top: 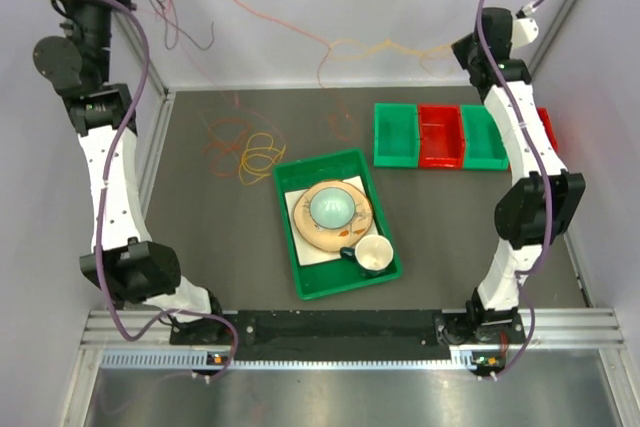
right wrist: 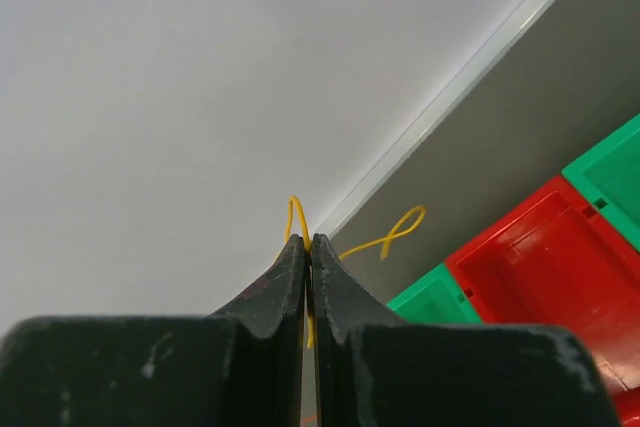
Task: Untangle the cables
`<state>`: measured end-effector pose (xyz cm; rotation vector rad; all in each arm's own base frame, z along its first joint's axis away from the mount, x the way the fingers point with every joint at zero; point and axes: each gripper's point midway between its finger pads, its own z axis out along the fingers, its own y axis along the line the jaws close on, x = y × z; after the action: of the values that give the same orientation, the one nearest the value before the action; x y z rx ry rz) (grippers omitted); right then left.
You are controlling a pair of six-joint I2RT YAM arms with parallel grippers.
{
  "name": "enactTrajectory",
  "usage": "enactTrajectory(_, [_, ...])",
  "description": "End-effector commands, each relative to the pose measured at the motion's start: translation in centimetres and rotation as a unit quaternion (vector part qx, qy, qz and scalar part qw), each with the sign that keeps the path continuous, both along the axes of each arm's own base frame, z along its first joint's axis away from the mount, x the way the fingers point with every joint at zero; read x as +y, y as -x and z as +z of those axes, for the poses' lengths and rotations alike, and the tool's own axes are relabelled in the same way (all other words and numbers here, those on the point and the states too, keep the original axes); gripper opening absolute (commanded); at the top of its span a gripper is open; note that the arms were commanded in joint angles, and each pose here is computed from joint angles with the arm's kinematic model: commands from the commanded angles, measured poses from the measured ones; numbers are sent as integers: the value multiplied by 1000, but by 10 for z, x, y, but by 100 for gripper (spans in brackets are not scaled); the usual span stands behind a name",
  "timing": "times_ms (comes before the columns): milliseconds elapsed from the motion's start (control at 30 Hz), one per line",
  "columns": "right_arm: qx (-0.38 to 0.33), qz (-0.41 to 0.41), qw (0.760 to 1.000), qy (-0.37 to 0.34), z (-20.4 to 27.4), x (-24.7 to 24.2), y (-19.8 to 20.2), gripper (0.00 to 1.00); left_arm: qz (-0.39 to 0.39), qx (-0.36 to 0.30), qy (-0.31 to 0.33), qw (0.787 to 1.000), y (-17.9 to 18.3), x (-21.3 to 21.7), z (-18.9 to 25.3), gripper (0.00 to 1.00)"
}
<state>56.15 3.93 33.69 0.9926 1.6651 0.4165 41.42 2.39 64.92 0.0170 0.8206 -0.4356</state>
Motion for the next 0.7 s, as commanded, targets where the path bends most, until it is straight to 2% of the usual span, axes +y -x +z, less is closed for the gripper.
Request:
enactTrajectory(0, [-26, -12, 1000, 12, 27, -15, 14, 0, 3, -42, 14, 999, 19, 2, 45, 0])
enactTrajectory(267, [-3, -42, 998, 39, 13, -44, 26, 0, 30, -26, 25, 999, 16, 11, 35, 0])
enactTrajectory(433, [5, -100, 994, 42, 10, -104, 48, 0, 68, -17, 38, 997, 14, 26, 25, 0])
enactTrajectory(667, [-7, -138, 989, 56, 26, -145, 82, 0, 95, 31, 60, 993, -18, 48, -17, 0])
